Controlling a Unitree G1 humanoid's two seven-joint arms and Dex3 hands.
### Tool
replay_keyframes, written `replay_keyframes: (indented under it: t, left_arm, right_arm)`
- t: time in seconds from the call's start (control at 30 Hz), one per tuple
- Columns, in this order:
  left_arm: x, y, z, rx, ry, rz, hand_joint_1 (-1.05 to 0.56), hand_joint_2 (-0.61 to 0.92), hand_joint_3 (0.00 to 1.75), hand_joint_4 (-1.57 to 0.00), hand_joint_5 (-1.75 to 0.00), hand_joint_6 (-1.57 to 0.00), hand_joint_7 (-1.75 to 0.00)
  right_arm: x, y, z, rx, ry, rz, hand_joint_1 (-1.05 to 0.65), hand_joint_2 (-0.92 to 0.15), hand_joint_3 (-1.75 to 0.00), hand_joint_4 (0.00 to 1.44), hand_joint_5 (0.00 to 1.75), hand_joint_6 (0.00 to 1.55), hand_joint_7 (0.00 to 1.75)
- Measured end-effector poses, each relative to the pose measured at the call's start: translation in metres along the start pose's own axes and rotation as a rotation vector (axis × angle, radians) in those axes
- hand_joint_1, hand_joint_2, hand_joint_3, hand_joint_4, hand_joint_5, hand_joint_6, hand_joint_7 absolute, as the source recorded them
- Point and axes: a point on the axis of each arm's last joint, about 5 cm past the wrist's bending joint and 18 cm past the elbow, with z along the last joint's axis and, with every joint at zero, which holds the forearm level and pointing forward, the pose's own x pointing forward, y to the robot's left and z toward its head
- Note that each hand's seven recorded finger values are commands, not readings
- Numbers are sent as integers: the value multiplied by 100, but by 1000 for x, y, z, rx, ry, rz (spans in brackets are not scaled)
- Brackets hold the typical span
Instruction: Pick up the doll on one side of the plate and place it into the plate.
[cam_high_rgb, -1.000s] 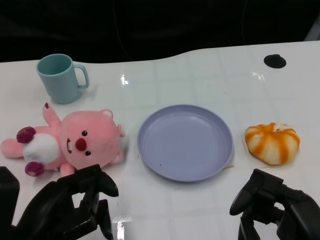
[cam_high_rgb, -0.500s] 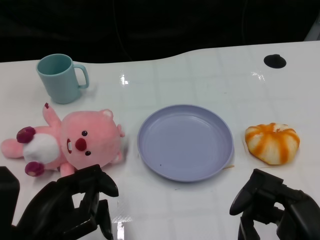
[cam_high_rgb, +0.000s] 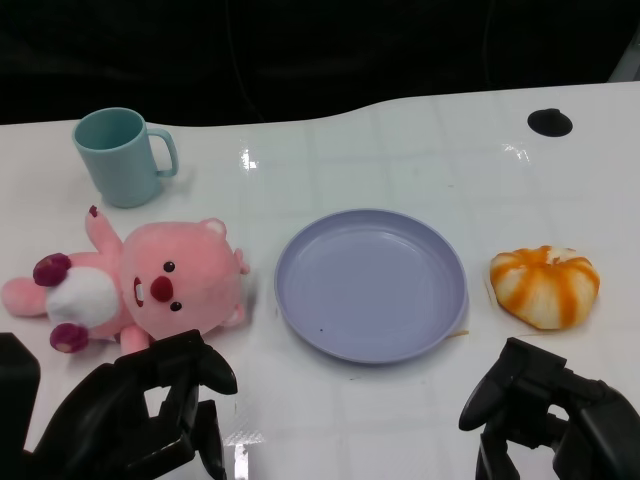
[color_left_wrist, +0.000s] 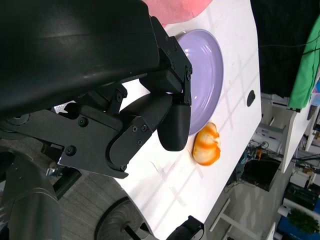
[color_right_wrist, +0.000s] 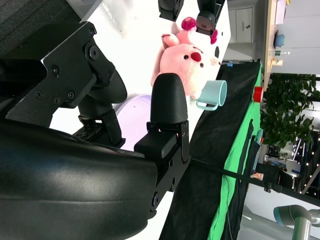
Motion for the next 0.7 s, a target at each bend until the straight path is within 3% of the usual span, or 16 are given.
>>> replay_keyframes:
  t: [0.17,0.27,0.43,0.63,0.7]
  left_arm:
    - [0,0,1,12,-36,3,-12,55,116,-79,-161,-78,-130]
    - [-1,-1,1,14,-54,5,-15,51,118,-75,-152,-79,-112]
    - [-1,-1,2,19,-101,10,-18,43,124,-70,-143,-74,-98]
    - [-2,-2,4,40,-203,-23,-22,57,92,-65,-126,-72,-74]
    - [-2,-2,5,47,-235,-30,-31,77,54,-57,-124,-66,-71]
  right_arm:
    - [0,0,0,0,0,0,12,-43,-139,72,175,59,157]
    - [0,0,0,0,0,0,12,-43,-139,72,175,59,157]
    - [0,0,0,0,0,0,12,-43,-140,72,175,59,157]
    - [1,0,0,-2,-4,0,13,-43,-140,72,175,59,157]
    - [1,0,0,-1,-3,1,14,-43,-140,72,175,59,157]
